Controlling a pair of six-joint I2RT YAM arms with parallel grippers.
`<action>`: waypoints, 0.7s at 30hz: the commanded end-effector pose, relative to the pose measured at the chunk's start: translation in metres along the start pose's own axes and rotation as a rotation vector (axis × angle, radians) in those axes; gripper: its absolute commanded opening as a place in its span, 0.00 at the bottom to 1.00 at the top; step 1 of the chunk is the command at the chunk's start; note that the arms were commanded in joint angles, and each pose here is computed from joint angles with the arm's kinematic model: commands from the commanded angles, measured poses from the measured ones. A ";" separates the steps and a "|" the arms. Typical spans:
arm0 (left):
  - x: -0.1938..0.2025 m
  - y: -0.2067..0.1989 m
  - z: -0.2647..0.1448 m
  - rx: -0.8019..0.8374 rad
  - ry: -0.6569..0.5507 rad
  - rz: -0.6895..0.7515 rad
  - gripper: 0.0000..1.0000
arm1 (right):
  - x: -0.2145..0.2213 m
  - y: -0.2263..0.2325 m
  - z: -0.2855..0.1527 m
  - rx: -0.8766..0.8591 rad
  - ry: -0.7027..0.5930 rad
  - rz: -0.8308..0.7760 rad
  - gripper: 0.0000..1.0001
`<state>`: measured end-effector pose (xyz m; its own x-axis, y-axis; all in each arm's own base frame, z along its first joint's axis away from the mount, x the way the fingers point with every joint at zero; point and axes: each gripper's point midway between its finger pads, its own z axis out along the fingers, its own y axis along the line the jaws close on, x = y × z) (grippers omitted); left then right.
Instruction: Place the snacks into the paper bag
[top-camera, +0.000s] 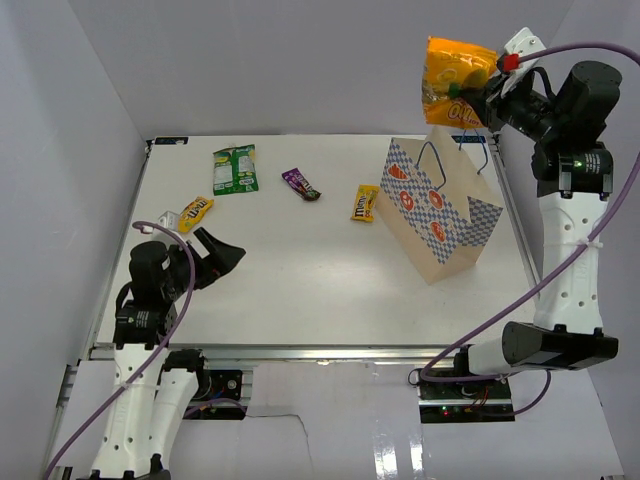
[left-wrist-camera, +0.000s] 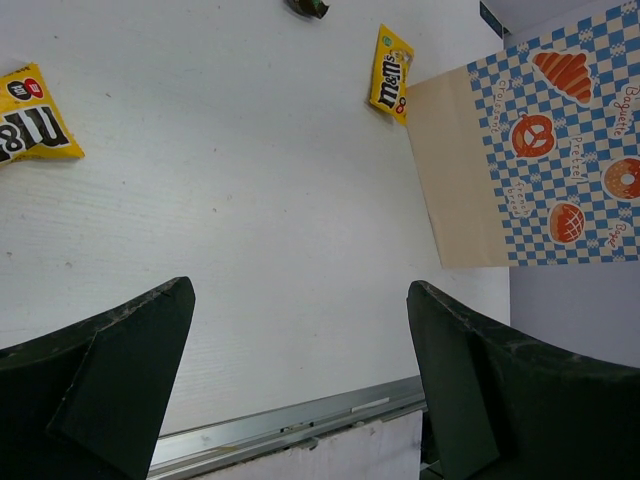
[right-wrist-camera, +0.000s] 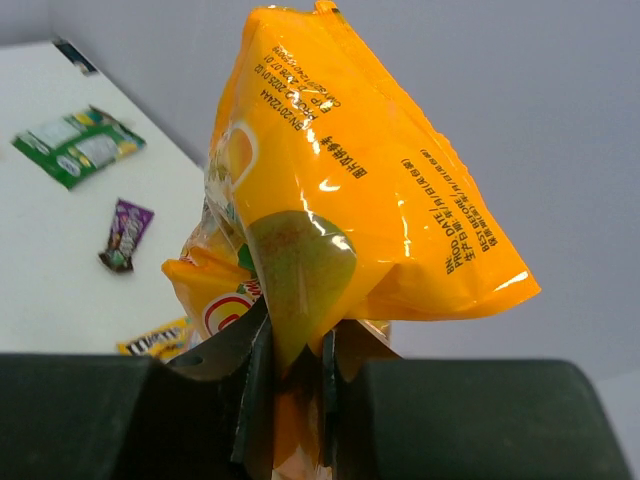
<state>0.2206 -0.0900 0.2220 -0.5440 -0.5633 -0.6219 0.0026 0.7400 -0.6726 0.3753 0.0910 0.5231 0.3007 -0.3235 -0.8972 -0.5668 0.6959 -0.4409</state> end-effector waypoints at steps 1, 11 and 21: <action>-0.001 -0.003 0.003 0.028 0.000 0.022 0.98 | 0.010 -0.027 -0.009 0.128 0.022 -0.070 0.08; -0.001 -0.002 0.007 0.030 0.007 0.025 0.98 | 0.051 -0.023 -0.016 0.129 0.130 -0.069 0.08; -0.007 -0.001 0.008 0.009 -0.011 0.019 0.98 | 0.073 -0.008 -0.022 0.083 0.189 -0.095 0.08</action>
<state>0.2264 -0.0923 0.2178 -0.5557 -0.5531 -0.6207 0.0137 0.7404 -0.6721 0.3962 0.0453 0.4082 0.0104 -0.4630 -0.8863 -0.5512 0.7368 -0.3914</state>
